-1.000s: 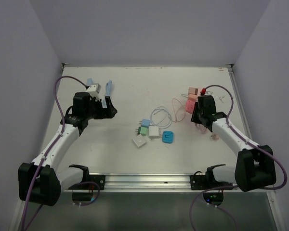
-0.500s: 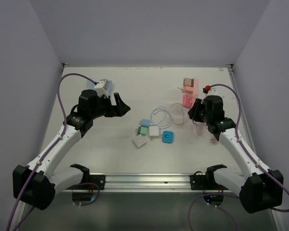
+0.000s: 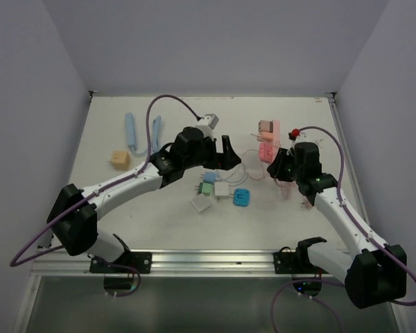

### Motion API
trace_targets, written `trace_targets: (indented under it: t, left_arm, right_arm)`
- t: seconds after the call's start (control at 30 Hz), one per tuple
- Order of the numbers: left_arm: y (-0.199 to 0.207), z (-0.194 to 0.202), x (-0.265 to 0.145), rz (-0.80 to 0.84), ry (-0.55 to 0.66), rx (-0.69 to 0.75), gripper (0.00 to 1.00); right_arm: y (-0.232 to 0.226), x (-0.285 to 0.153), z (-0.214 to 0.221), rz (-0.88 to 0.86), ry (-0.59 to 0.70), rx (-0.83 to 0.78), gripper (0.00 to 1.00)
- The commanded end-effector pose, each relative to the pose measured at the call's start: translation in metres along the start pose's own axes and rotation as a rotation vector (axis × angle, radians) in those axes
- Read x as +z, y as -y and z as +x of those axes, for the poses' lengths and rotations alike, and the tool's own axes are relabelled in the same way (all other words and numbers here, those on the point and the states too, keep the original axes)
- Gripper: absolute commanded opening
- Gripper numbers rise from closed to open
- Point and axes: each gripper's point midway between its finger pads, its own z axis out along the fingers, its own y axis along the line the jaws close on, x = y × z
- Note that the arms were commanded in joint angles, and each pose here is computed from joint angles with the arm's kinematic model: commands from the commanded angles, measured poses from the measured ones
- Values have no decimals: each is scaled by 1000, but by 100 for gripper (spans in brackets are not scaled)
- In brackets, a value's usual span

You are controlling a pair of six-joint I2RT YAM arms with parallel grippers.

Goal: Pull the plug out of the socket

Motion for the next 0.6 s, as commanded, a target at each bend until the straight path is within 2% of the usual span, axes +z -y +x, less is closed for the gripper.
trace_targets:
  t: [0.0,0.23,0.57]
  left_arm:
    - [35,-27,28,39,112,-24,98]
    - [70,-26,69,99,128,-36,95]
    - [68,-19,107,71,139,-81,90]
  right_arm:
    - [-15,0,-24,-71,97,-7,0]
    - [-20,5,-16,-93,86,-5,0]
    - [-31,1,-15,-110,95,-24,0]
